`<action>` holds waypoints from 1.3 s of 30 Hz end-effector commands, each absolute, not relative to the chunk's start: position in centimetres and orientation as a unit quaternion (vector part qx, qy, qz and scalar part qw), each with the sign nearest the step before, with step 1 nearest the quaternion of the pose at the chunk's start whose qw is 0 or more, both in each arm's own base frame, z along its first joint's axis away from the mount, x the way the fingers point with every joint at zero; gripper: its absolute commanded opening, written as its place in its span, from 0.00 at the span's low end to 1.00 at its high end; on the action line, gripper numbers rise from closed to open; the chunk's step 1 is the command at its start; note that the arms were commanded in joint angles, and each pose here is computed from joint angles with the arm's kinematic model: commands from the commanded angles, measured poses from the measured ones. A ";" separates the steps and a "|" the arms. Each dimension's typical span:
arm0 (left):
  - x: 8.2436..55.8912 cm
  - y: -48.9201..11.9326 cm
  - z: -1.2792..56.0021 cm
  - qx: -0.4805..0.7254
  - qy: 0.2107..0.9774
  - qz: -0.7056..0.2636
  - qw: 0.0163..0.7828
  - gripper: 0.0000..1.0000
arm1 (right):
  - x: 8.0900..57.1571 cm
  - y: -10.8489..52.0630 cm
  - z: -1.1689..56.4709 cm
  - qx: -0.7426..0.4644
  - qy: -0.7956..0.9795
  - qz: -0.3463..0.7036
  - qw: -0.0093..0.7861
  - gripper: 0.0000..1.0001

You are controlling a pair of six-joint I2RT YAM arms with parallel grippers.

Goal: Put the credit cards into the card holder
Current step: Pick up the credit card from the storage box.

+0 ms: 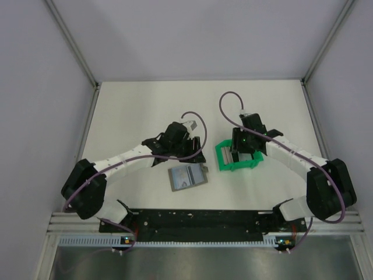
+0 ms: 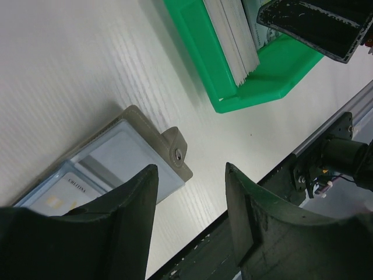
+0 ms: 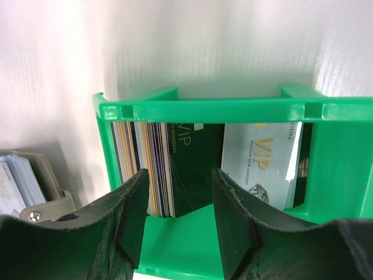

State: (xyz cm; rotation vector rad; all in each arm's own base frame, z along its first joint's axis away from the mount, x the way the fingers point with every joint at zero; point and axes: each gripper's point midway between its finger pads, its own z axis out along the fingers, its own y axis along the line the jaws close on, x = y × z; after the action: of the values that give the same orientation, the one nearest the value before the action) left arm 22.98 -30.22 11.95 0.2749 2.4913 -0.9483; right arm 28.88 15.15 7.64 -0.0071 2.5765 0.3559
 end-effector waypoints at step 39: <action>27.0 -38.9 7.2 0.092 0.911 -0.364 0.170 0.51 | 31.6 14.9 7.8 -0.017 0.949 0.102 0.297 0.28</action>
State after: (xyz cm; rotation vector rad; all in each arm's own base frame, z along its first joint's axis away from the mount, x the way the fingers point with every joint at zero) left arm 25.78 -36.98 5.18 0.2488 2.6726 -0.9590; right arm 30.16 15.32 5.51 -0.0285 2.6021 0.3135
